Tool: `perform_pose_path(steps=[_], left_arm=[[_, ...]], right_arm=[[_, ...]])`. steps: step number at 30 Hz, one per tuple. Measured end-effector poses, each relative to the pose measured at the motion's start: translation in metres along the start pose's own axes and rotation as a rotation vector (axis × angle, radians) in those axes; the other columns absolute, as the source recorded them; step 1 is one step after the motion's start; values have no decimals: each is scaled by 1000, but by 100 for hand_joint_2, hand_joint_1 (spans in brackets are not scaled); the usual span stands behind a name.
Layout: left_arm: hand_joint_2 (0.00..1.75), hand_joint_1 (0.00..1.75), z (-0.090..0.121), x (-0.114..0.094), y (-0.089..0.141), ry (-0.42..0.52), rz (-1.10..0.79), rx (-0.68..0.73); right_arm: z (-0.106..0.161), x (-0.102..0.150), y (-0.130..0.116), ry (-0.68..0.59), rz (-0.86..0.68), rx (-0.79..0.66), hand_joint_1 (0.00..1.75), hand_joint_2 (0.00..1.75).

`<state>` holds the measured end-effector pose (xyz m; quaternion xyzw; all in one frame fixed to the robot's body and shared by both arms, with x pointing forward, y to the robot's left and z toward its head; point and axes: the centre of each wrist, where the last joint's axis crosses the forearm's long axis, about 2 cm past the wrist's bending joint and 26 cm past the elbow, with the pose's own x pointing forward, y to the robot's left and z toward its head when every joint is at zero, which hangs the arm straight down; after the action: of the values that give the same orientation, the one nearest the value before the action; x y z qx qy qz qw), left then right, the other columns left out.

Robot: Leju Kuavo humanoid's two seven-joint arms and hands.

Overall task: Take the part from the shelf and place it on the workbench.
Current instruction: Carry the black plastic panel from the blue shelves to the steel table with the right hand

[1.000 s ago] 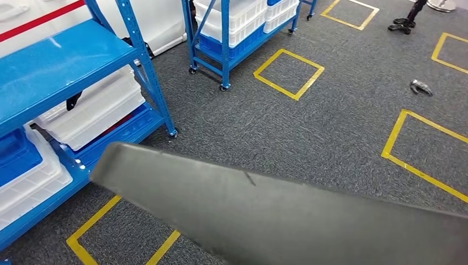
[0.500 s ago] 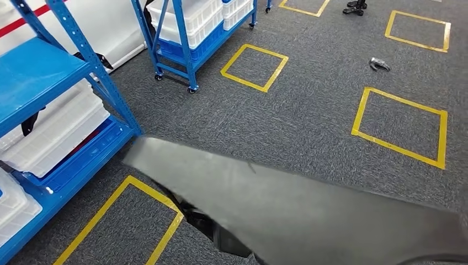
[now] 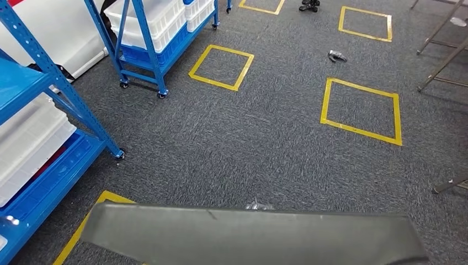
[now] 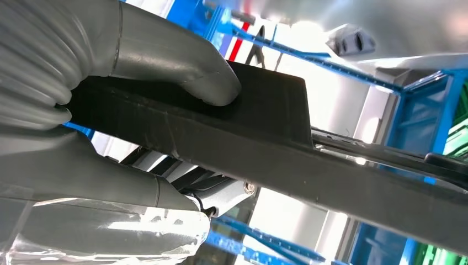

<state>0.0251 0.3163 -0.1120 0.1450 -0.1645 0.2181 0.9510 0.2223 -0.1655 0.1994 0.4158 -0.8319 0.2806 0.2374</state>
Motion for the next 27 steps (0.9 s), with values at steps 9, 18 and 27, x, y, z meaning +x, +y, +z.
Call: perform_pose_path(steps=[9,18,27], left_arm=[[175,0,-1,4,-2,-98,2,-88],[175,0,-3,4,6,-95,23,-48],[175,0,-4,2,14,-92,56,7]], right_arm=[[-4,-16,-13,12,-30,-2,164,175],[-21,-19,-31,-27,-27,-32,164,175],[-13,-19,-46,-39,-3,-81,164,175]])
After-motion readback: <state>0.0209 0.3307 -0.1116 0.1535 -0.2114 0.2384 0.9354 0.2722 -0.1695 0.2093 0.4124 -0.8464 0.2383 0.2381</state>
